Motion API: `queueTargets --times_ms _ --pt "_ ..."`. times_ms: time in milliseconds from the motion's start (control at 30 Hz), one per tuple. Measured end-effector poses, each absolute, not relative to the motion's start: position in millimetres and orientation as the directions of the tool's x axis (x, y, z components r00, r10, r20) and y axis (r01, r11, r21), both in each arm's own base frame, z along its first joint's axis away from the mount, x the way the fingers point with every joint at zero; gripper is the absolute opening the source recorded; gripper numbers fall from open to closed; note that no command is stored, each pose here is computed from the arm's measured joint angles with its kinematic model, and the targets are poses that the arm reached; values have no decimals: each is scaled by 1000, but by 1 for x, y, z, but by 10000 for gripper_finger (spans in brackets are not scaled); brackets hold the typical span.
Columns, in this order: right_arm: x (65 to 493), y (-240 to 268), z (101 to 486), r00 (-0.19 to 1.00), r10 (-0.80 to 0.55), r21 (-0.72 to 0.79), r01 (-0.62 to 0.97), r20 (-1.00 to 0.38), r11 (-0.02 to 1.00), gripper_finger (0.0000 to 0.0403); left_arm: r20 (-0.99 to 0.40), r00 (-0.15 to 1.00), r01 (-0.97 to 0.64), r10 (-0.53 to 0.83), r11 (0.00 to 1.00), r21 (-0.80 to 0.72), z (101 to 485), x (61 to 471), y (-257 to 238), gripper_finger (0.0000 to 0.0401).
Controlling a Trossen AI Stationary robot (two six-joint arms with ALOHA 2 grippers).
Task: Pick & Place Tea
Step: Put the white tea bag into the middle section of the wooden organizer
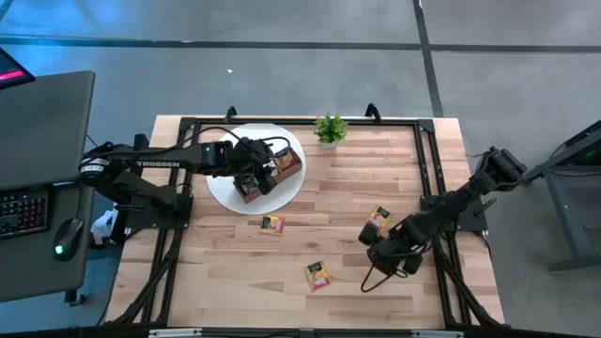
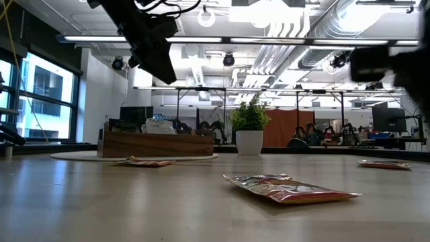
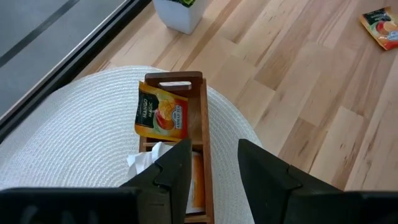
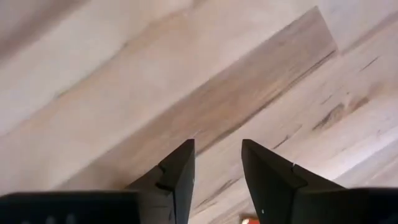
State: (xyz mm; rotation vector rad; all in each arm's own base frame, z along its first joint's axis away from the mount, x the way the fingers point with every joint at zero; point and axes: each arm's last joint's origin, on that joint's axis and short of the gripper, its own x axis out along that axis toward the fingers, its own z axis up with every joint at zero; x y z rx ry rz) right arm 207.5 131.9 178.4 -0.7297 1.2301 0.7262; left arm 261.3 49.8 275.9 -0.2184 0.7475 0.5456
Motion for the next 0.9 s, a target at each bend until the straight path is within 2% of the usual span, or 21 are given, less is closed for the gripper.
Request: queueTargets --times_ms 133,233,400,600,667,767,900 --pt "202 128 189 141 35 -90 -783 -989 616 134 -698 608 -534 378 845 -8 276 261 49 128" --pt "189 123 177 50 -7 -44 -798 -999 601 140 -699 608 -534 377 845 -8 276 261 49 128" --pt "172 122 150 15 3 -11 -835 -1000 551 151 -700 610 -529 370 848 -13 276 261 49 128" --pt "166 125 127 128 90 -73 -884 -988 461 162 -701 611 -528 368 849 -15 276 261 49 128" --pt "170 127 122 210 142 -123 -878 -967 462 162 -701 611 -528 368 849 -15 276 261 49 128" --pt "175 126 116 311 177 -179 -834 -934 522 152 -700 611 -528 368 849 -14 276 261 49 128" --pt "189 117 116 416 167 -189 -689 -894 700 131 -700 612 -528 368 849 -14 276 262 49 128"
